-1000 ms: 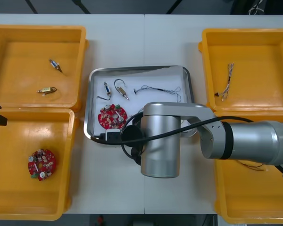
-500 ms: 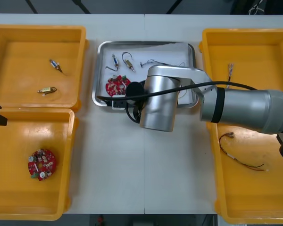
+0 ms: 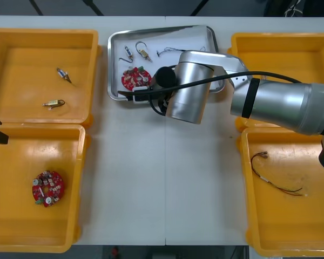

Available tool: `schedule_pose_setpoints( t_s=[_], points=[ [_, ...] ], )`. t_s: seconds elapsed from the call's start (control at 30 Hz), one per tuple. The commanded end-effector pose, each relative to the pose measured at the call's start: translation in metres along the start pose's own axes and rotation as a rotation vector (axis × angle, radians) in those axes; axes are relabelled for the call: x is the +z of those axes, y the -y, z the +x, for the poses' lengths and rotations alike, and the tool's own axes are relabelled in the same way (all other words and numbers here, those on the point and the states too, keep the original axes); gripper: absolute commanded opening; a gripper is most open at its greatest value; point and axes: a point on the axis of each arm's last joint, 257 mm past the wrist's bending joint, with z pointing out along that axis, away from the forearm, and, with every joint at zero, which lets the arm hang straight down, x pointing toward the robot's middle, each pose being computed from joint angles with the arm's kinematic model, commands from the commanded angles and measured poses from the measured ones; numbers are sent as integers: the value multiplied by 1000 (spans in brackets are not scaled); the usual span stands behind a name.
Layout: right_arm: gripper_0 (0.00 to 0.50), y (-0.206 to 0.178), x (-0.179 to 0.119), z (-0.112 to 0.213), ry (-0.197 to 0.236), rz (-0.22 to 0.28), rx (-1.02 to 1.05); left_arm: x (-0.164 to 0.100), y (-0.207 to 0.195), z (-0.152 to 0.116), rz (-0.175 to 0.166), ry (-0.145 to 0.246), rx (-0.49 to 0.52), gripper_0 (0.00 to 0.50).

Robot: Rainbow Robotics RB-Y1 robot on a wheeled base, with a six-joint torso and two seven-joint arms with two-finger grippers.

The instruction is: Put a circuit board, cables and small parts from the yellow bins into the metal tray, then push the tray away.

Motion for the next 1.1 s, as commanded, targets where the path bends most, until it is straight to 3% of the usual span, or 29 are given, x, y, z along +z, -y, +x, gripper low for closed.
schedule_pose_setpoints(
  t_s=[0.03, 0.47, 0.77, 0.83, 0.87, 0.93, 1.0, 1.1],
  points=[
    [0, 50, -8, -17, 40, 90, -47, -8, -2, -5, -15, 21, -32, 500],
    [0, 108, 5, -13, 79, 200, 6, -8, -2, -5, -15, 21, -32, 500],
    [0, 111, 5, -16, 97, 209, 16, -8, -2, -5, -15, 21, -32, 500],
    [163, 111, 5, -16, 97, 208, 17, -8, -2, -5, -15, 21, -32, 500],
    [222, 111, 5, -17, 97, 207, 17, -8, -2, -5, -15, 21, -32, 500],
    [403, 109, 5, -15, 88, 201, 21, -8, -2, -5, -15, 21, -32, 500],
    [489, 108, 3, -14, 77, 194, 24, -8, -2, -5, -15, 21, -32, 500],
    [500, 106, -2, -10, 45, 179, 35, -8, -2, -5, -15, 21, -32, 500]
  ],
)
